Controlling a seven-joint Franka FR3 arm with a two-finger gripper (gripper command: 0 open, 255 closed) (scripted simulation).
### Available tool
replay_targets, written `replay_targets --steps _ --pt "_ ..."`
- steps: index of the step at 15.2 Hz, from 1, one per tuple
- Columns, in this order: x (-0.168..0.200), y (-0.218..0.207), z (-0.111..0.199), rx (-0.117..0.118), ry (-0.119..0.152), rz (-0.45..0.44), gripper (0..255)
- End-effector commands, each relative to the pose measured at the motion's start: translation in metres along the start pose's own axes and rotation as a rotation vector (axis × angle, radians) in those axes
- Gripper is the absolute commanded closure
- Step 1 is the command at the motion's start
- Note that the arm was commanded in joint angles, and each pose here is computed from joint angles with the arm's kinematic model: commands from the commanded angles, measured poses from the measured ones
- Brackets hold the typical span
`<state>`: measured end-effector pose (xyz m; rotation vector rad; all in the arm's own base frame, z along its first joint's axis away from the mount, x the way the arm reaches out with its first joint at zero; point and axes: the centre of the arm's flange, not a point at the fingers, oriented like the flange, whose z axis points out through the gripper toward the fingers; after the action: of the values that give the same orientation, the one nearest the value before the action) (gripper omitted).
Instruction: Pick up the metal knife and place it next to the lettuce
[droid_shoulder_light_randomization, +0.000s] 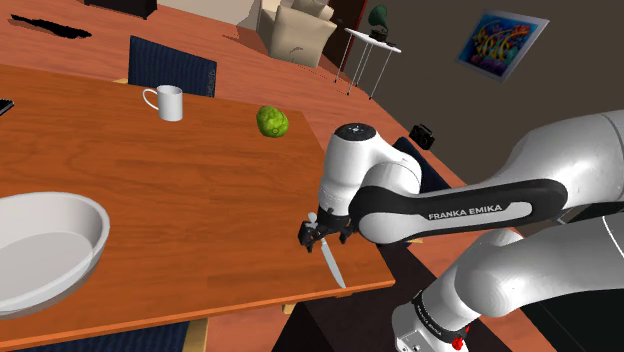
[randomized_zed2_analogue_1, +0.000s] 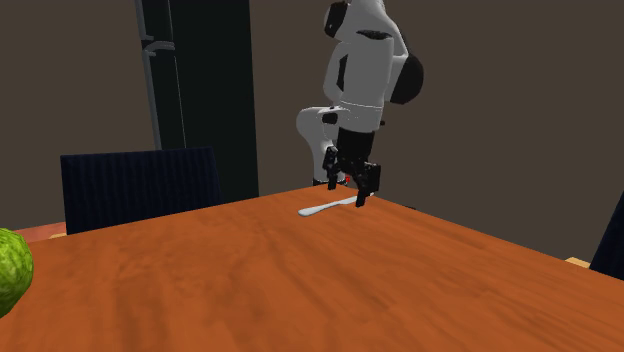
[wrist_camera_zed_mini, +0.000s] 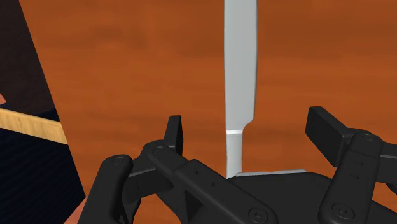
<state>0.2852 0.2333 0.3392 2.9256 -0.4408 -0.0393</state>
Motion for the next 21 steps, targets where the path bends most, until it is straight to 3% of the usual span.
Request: replay_targets --steps 1,6,7,16,21 --pt "0.0 0.0 0.003 0.0 0.0 0.0 0" --pt "0.0 0.0 0.003 0.0 0.0 0.0 0" --pt "0.0 0.0 0.003 0.0 0.0 0.0 255" --pt "0.0 0.0 0.003 0.0 0.0 0.0 255" --pt "0.0 0.005 -0.023 0.0 0.0 0.0 255"
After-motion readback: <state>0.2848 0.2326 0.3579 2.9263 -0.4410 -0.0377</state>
